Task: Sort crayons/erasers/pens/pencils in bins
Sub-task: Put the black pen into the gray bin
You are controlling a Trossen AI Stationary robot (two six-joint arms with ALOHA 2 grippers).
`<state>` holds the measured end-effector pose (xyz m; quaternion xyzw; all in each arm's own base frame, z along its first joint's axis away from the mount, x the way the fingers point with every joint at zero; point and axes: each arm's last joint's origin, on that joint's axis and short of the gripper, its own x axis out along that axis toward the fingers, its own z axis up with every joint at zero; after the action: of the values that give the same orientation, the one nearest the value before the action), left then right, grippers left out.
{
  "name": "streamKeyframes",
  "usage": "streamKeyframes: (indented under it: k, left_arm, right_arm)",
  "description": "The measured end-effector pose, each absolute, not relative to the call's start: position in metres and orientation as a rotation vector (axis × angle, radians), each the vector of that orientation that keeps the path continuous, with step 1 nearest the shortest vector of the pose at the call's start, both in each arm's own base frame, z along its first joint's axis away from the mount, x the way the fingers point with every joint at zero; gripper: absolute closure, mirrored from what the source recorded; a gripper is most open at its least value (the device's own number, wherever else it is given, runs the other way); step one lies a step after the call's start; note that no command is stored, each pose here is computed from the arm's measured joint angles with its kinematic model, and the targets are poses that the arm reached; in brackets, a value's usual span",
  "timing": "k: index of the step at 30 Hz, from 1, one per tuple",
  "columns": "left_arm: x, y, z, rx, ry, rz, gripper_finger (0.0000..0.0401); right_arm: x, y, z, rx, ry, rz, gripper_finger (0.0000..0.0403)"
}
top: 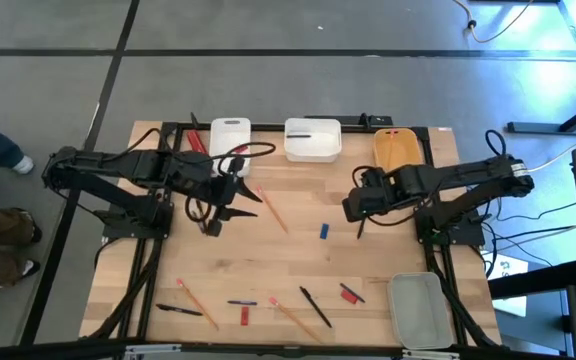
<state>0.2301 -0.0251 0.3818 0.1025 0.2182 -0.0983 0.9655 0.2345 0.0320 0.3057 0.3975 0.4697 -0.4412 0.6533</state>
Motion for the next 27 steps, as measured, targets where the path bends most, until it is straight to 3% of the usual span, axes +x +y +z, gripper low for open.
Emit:
streamKeyframes:
  k: [16,27]
  left_arm:
    - [0.230,-0.019,0.381,0.256,0.433,-0.325,0.0250]
    - [0.229,-0.020,0.381,0.218,0.434,-0.342,0.0250]
  right_arm:
    - [0.226,0.018,0.255,1.142,1.221,-1.156,0.0298]
    - [0.222,-0.001,0.206,1.264,1.194,-1.184,0.0298]
